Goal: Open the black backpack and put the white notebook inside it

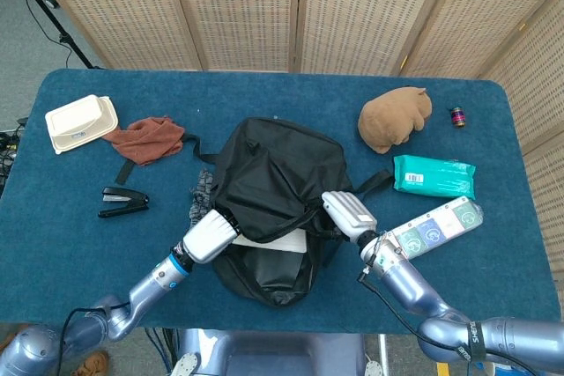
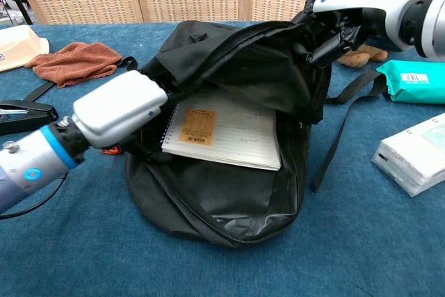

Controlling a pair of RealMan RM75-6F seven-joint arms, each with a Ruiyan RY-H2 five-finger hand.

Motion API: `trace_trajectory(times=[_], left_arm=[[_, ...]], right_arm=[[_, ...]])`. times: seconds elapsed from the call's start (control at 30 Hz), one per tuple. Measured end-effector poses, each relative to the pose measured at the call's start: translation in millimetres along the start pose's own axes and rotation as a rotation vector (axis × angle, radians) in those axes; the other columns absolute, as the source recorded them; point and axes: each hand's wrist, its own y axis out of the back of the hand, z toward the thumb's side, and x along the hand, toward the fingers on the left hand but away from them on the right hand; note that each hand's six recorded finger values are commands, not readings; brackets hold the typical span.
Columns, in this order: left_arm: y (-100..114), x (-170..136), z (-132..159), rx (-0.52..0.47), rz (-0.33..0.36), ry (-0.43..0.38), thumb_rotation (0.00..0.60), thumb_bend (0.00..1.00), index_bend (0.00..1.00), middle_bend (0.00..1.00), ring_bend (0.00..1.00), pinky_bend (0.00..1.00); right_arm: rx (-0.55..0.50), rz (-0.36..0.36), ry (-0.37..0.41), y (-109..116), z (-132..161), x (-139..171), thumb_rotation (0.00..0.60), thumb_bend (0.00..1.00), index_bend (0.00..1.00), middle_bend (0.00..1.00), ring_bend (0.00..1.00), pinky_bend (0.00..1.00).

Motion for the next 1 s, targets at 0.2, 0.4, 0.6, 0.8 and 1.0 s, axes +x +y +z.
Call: trace_trajectory(times=[0.2,0.4,0.6,0.8,1.0], left_arm=[[20,-22,-5,-0.094,-0.022,0.012,0.600,0.00,0.00,0.00,0.00,0.49],[45,-49,-19,-0.176,-0.038,0.032,0.600,0.00,0.00,0.00,0.00,0.48],[72,-82,-41,-0.307,0.037,0.033,0.600,0.00,0.00,0.00,0.00,0.48],[104,-124,-83,-0.289,0.091,0.093,0.600,0.00,0.00,0.00,0.00,0.48],[126,-146,-117,-0.233,0.133,0.186,0.600,0.00,0.00,0.00,0.00,0.48]], right_arm=[[-0.012,-0.009,-0.001,4,-1,0,0.600,0.73,0.64,0.56,0.46,0.56],[-0.023,-0.026,-0.027,12,-12,0,0.600,0.73,0.64,0.56,0.46,0.56],[-0.019,-0.015,-0.037,9,-19,2,0.600,0.73,0.64,0.56,0.46,0.56],[0.003,0.021,-0.032,-5,-22,5,0.600,0.72,0.61,0.54,0.45,0.52],[0.051,0.142,0.000,-32,-22,13,0.600,0.00,0.00,0.00,0.00,0.02]])
